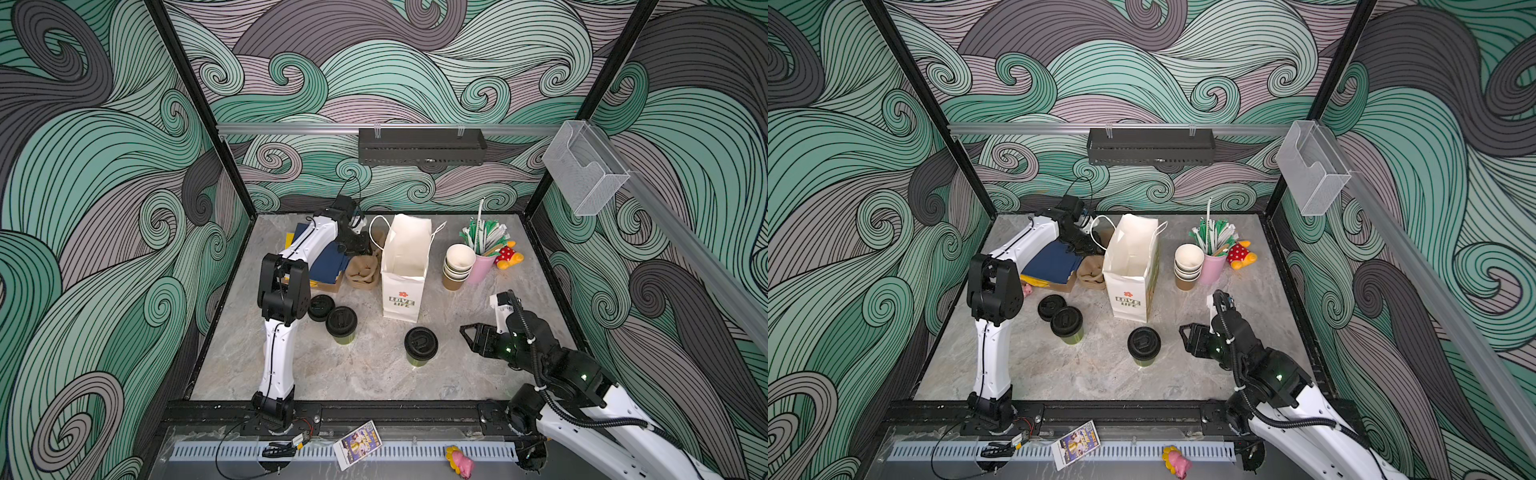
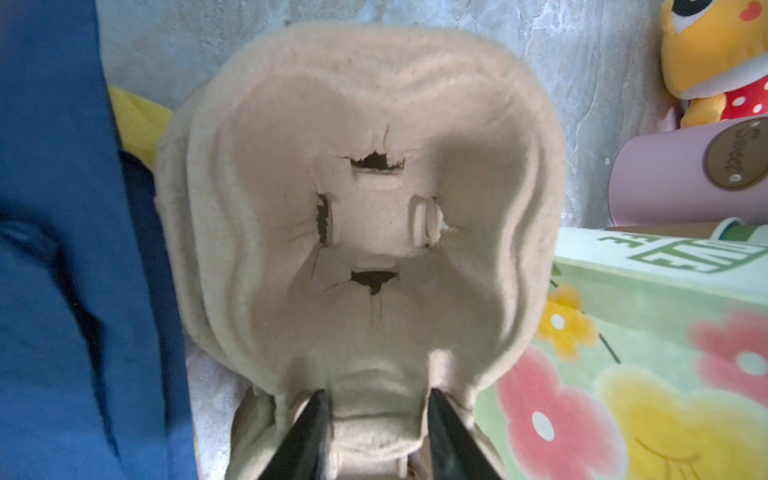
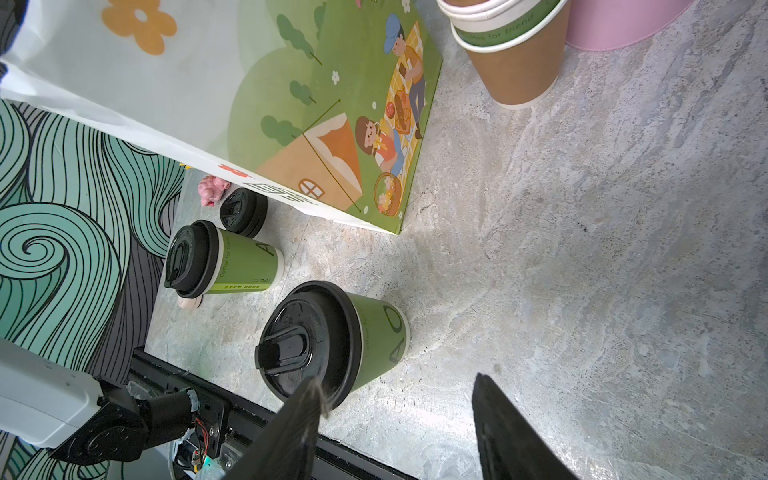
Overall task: Pack the takeout coffee
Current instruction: 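Grip the carrier edge with the left gripper and lift it up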
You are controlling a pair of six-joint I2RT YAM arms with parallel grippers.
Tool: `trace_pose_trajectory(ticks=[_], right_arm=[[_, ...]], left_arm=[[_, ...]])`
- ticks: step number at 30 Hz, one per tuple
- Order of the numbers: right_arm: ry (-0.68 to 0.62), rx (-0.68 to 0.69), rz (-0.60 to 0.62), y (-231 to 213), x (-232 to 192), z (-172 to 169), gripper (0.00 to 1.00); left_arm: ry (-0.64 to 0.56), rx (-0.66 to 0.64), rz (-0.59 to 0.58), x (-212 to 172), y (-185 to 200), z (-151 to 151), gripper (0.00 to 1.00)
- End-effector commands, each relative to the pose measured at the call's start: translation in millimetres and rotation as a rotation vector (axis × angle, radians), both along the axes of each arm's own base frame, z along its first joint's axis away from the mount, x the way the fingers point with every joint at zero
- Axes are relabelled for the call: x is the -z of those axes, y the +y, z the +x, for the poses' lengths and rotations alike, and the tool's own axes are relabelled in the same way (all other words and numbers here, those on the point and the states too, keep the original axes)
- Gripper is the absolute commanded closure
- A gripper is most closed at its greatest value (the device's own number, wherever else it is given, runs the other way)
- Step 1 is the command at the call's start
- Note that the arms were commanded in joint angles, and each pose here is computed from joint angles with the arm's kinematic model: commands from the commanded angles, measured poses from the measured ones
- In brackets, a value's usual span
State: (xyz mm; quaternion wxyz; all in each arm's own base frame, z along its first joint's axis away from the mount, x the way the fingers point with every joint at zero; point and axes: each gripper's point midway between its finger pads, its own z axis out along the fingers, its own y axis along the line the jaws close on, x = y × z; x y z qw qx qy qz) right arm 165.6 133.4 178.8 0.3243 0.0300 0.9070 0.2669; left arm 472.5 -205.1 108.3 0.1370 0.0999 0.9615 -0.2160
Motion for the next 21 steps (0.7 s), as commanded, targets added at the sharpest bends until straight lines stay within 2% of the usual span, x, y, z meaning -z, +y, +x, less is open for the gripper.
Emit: trace_pose_trajectory(ticks=[1, 12, 21], right_arm=[[-0.003, -0.003, 0.01, 2, 1, 0, 0.4], [-0.009, -0.001, 0.006, 0, 0, -1, 0.4], [-0.011, 0.007, 0.01, -3, 0, -2, 0.4]], left_arm=[[0.002, 0.028, 0.011, 0, -3, -1, 0.62], [-0.032, 0.033, 0.013, -16, -4, -1, 0.7], [-0.096, 0.008, 0.016, -45, -1, 1, 0.77]])
